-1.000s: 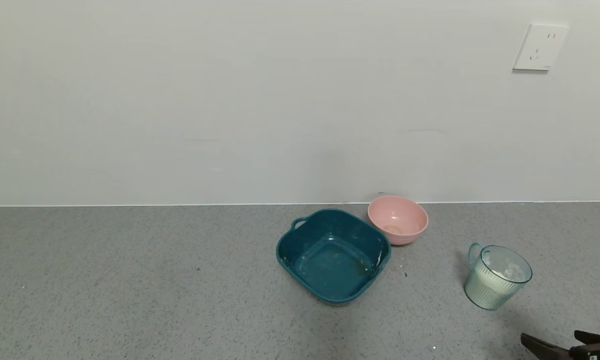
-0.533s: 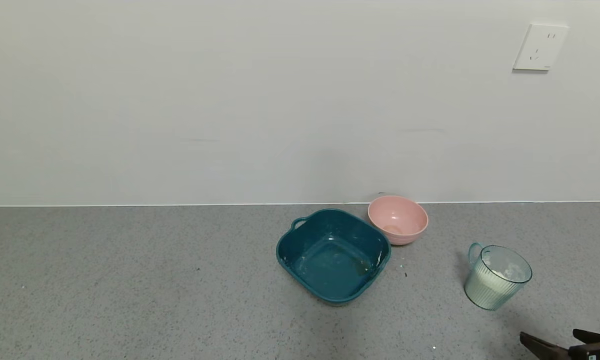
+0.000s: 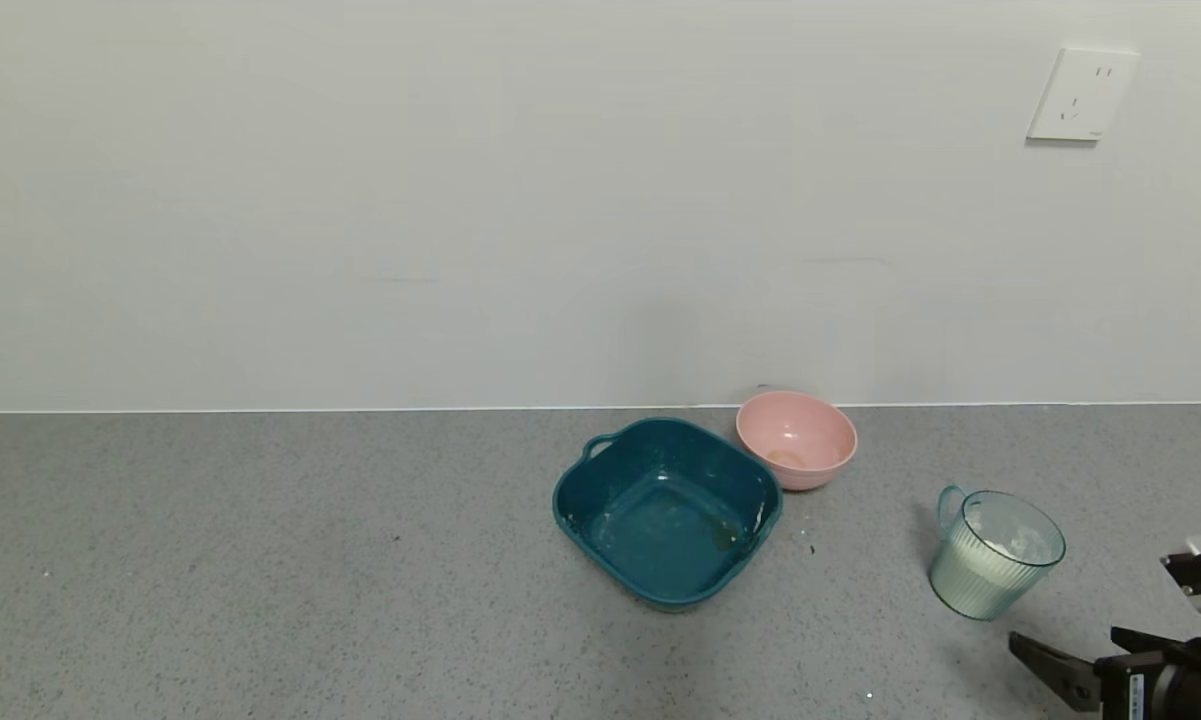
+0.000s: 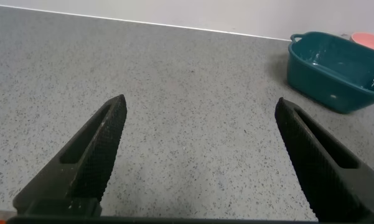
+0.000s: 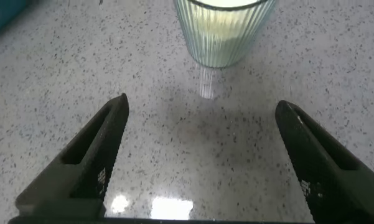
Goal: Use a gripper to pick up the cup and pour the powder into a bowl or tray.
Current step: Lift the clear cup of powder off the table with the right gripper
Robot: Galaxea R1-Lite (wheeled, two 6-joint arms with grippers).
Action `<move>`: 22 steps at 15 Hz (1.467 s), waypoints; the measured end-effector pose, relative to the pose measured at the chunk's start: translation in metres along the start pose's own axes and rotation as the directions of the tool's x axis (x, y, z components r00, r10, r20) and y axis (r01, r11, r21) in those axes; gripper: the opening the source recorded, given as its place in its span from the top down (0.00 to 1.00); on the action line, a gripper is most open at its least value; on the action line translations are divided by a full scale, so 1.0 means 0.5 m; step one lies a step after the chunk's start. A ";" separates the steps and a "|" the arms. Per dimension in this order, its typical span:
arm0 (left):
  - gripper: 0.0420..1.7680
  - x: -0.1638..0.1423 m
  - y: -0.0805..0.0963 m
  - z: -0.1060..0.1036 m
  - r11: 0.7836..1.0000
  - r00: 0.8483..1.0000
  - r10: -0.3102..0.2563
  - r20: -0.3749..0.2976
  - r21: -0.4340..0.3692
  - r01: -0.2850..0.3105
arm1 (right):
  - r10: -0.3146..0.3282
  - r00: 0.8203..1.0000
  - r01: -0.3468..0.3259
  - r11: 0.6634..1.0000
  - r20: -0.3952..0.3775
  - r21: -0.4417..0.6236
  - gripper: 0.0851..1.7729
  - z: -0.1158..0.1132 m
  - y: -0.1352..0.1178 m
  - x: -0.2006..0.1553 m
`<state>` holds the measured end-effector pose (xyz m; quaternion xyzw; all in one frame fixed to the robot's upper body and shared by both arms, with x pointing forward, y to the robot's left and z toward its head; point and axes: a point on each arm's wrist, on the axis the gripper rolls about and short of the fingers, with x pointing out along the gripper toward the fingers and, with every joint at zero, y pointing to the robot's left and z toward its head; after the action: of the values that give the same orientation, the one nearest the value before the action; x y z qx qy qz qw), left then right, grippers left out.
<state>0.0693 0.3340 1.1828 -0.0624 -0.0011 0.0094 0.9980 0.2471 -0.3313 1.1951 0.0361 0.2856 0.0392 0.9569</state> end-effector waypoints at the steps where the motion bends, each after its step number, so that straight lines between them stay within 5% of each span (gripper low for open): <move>1: 0.03 0.000 0.000 0.000 1.000 1.000 0.000 0.000 0.000 0.000 | -0.001 1.000 0.001 1.000 0.006 0.000 0.04 0.002 -0.001 0.011; 22: 0.03 0.000 0.000 0.000 1.000 1.000 0.000 0.000 0.000 0.000 | -0.057 0.992 0.062 0.997 0.109 -0.046 0.04 0.002 -0.051 0.201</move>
<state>0.0693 0.3340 1.1828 -0.0624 -0.0011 0.0096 0.9980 0.3329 -0.3471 1.1391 0.0061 0.2336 0.0155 0.9722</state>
